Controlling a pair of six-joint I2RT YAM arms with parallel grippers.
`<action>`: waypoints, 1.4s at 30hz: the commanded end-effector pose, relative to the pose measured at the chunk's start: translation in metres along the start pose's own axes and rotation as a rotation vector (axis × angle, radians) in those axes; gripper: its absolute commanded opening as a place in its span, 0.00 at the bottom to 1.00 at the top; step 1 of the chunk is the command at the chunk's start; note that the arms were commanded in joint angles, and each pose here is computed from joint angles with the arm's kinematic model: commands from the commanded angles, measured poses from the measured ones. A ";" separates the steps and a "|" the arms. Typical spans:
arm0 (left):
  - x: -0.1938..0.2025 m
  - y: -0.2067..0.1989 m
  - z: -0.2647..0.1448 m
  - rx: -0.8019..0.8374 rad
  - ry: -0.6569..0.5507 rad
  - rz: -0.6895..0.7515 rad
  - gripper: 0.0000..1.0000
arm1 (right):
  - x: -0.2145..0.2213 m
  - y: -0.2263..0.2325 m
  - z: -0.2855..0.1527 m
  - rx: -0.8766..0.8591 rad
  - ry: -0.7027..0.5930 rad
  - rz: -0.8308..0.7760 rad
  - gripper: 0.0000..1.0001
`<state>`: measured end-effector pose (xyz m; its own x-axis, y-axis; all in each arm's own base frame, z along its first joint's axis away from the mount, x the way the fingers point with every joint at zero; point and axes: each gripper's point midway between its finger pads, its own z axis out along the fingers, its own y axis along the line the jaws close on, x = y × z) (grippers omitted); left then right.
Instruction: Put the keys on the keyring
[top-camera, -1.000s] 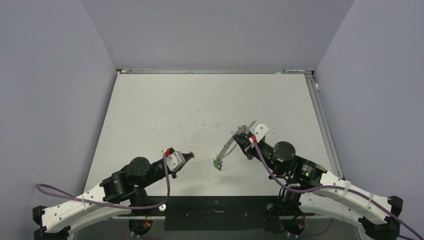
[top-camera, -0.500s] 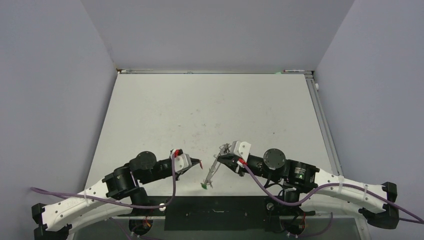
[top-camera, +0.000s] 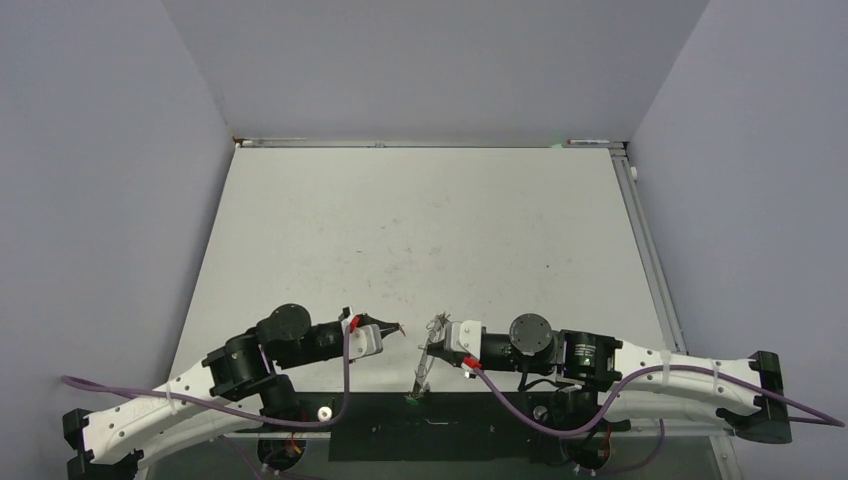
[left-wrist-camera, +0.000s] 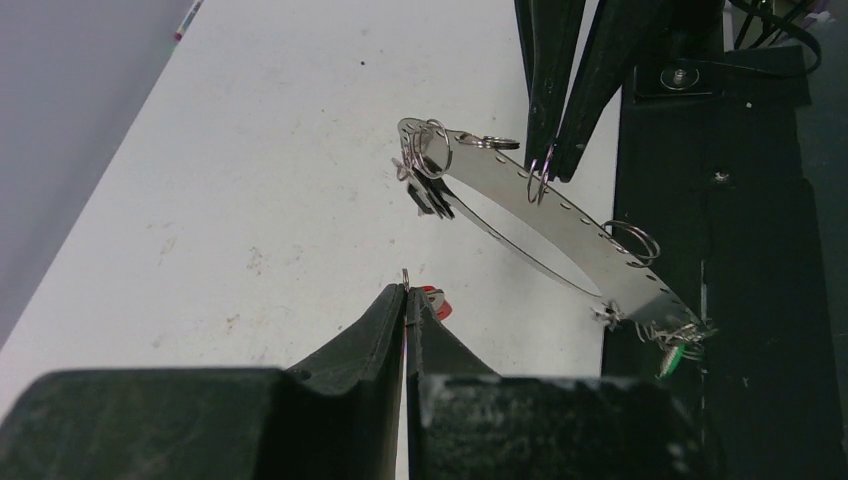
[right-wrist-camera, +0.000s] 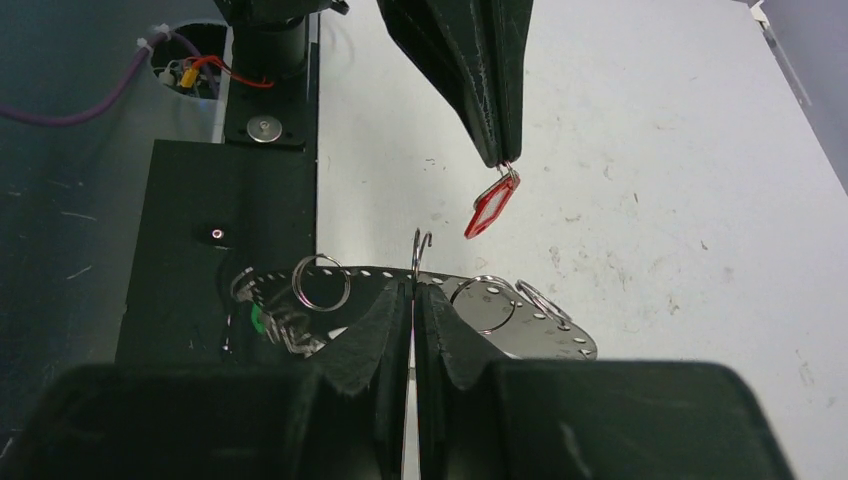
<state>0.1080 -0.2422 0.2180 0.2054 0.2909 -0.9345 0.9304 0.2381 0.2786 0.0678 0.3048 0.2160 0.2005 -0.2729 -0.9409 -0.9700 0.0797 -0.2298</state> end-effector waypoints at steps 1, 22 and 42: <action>-0.021 0.004 -0.006 0.013 -0.060 0.112 0.00 | -0.034 -0.003 0.006 -0.002 -0.136 -0.085 0.05; -0.028 -0.008 -0.014 0.119 -0.115 0.399 0.00 | -0.011 -0.017 0.032 0.145 0.041 -0.315 0.05; -0.020 -0.026 -0.011 0.207 -0.124 0.414 0.00 | -0.012 -0.011 0.038 0.055 0.044 -0.268 0.05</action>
<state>0.0862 -0.2409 0.2238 0.5705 0.2575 -0.7799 0.8122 -0.0355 0.5824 0.0809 0.3307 0.1861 0.4432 -0.4230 -0.7903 -0.8677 0.0188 -0.4967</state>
